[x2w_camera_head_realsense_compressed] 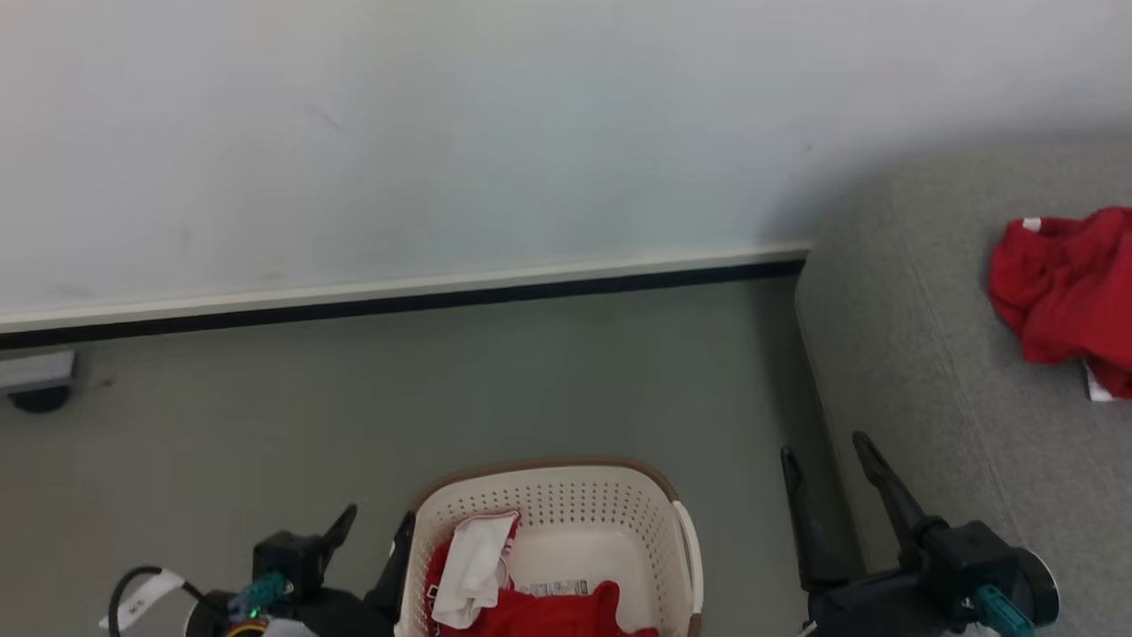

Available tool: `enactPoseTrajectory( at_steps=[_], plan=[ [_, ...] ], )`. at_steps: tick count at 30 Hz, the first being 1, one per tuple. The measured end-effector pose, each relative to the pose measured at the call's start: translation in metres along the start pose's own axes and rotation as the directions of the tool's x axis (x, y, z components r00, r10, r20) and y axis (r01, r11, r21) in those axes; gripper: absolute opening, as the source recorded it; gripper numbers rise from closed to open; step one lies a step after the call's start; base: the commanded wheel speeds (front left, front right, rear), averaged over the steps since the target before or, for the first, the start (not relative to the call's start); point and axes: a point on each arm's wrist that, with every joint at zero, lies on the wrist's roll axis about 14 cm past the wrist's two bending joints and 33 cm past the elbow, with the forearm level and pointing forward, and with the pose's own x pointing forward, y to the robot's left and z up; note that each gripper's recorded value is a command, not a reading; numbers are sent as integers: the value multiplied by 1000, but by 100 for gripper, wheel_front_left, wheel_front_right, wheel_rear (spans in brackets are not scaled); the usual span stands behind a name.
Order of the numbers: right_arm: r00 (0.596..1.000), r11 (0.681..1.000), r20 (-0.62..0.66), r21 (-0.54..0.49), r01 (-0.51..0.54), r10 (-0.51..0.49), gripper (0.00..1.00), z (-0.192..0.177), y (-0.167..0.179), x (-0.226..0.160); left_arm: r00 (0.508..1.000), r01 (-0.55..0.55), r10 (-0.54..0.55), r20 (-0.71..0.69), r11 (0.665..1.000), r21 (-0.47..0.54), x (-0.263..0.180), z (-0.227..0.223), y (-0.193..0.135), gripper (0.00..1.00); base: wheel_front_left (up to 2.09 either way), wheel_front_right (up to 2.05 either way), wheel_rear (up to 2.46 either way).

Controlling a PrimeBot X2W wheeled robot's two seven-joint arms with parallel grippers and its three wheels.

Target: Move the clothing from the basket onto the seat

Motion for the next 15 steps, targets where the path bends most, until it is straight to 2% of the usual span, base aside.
enactPoseTrajectory(
  at_steps=[8,15],
  plan=[
    [998,998,-30,20,60,-60,100,-23,-27,15,987,97,-87,-138,993,61,70,-38,-11,100,0,0,0],
    [987,991,-104,40,128,-124,100,-59,-51,17,935,221,-187,-303,972,80,118,-98,-44,100,0,0,0]
  ],
)
